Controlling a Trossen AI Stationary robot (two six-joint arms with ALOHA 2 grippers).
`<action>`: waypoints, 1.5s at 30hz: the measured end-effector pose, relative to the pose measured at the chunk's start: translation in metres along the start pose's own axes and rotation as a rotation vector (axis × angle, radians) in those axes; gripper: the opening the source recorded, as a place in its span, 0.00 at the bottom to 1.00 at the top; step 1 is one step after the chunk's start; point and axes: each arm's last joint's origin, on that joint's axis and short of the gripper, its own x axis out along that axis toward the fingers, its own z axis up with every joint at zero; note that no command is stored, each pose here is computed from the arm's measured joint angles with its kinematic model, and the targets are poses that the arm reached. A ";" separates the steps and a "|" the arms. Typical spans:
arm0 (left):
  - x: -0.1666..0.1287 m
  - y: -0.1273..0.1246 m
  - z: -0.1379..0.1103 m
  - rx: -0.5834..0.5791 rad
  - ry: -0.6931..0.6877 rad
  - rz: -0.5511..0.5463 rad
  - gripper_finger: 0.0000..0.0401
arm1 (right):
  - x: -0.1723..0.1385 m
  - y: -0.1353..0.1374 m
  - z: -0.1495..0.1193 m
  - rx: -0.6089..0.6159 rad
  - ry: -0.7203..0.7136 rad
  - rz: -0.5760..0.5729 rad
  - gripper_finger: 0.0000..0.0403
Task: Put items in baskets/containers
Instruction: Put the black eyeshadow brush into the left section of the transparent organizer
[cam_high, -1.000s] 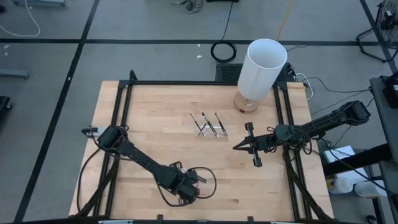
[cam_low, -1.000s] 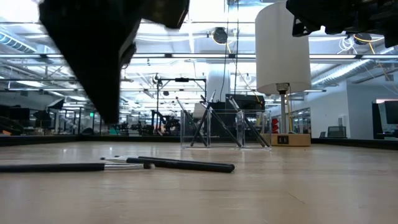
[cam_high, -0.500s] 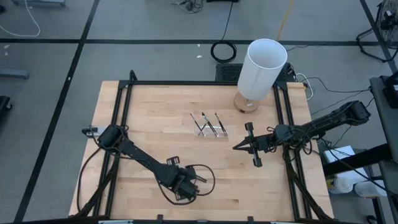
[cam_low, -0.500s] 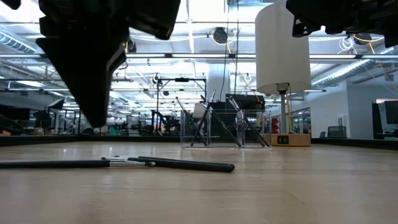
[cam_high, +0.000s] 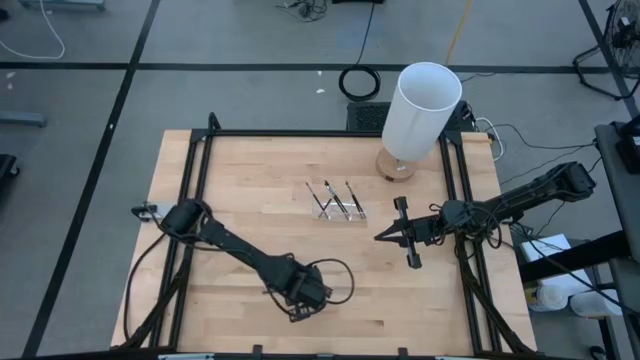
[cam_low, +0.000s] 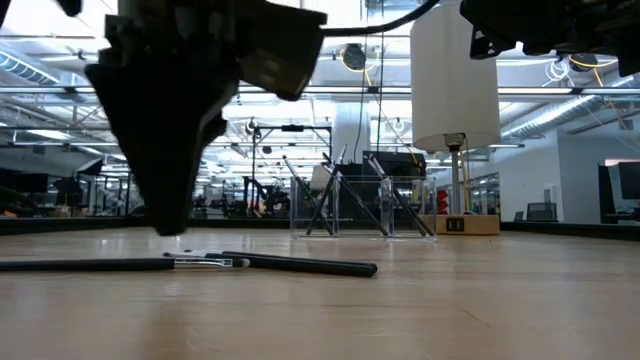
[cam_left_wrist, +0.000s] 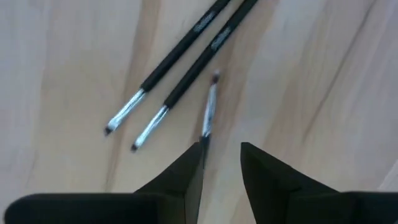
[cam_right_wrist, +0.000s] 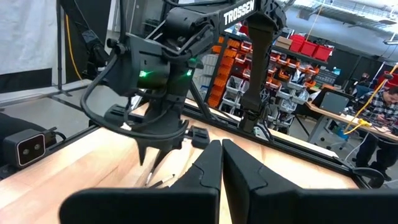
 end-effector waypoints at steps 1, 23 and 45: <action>0.002 -0.001 0.001 0.002 -0.002 -0.002 0.29 | 0.000 0.000 0.000 -0.001 0.001 0.001 0.00; 0.023 0.004 0.004 0.039 0.020 0.085 0.29 | 0.000 0.000 0.000 -0.002 0.000 -0.002 0.00; 0.056 -0.008 0.000 0.023 0.097 0.048 0.03 | 0.000 0.000 0.000 0.006 0.000 -0.001 0.00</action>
